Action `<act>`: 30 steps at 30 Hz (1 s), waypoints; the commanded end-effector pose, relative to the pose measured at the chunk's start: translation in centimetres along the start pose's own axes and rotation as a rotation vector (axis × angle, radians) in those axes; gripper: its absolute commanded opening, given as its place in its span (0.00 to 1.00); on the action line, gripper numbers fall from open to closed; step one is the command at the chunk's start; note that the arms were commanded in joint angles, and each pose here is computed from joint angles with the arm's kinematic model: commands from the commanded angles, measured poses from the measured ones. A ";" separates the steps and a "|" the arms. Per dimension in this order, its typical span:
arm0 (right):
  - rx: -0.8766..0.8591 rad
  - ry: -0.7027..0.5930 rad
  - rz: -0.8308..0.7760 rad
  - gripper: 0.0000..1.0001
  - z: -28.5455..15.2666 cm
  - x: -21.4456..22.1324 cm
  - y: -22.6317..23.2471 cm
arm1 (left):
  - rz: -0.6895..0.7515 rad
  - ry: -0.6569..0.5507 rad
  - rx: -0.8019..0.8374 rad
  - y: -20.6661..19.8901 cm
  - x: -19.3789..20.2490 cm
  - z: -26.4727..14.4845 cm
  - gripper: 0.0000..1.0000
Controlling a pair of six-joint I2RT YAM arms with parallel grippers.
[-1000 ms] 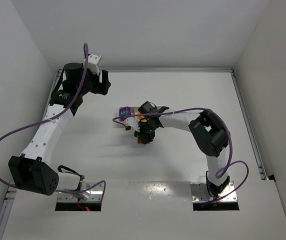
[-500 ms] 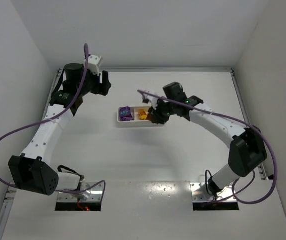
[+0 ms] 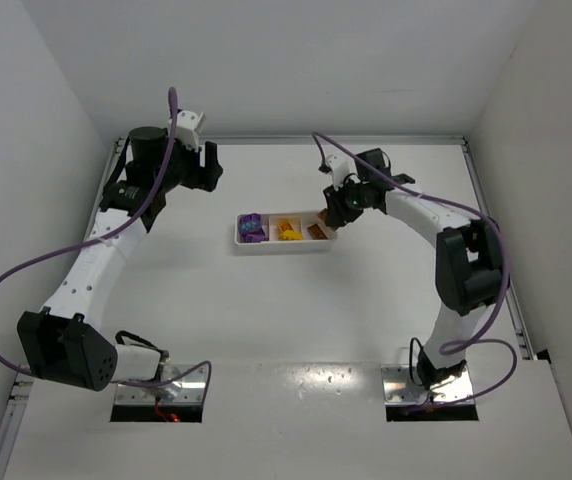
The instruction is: Sort the legos into containers by color
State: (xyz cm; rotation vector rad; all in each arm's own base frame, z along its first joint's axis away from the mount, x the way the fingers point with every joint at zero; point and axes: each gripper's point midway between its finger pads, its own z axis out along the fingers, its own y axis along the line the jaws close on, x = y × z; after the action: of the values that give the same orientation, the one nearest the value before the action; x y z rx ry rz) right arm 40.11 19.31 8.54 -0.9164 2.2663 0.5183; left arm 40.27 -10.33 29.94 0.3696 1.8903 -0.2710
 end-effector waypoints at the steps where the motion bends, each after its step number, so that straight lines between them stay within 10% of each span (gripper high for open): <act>1: -0.071 -0.085 0.013 0.14 0.4 -3.1 0.7 | -0.003 -0.043 -0.021 0.5 -1.4 0.0 0.75; 9: -0.095 -0.057 0.022 0.19 2.0 -2.4 0.9 | -0.004 0.005 -0.018 0.7 0.4 1.1 0.76; 13: -0.093 -0.031 0.034 0.47 2.5 -1.5 0.7 | -0.011 0.005 -0.037 1.6 0.5 1.3 0.77; 20: -0.093 -0.031 0.034 0.56 2.7 -1.6 0.6 | -0.063 0.029 -0.036 2.8 1.6 1.7 0.81; 30: 0.019 -0.276 0.115 0.61 -7.4 -6.5 0.2 | -0.173 0.078 -0.050 5.6 5.0 0.7 0.82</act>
State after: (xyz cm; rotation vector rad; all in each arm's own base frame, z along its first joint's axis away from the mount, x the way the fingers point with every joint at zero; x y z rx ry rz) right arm 39.85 19.92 11.22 -0.7764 2.2510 0.6485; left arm 41.74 -5.46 25.33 0.2243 2.0048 -0.2911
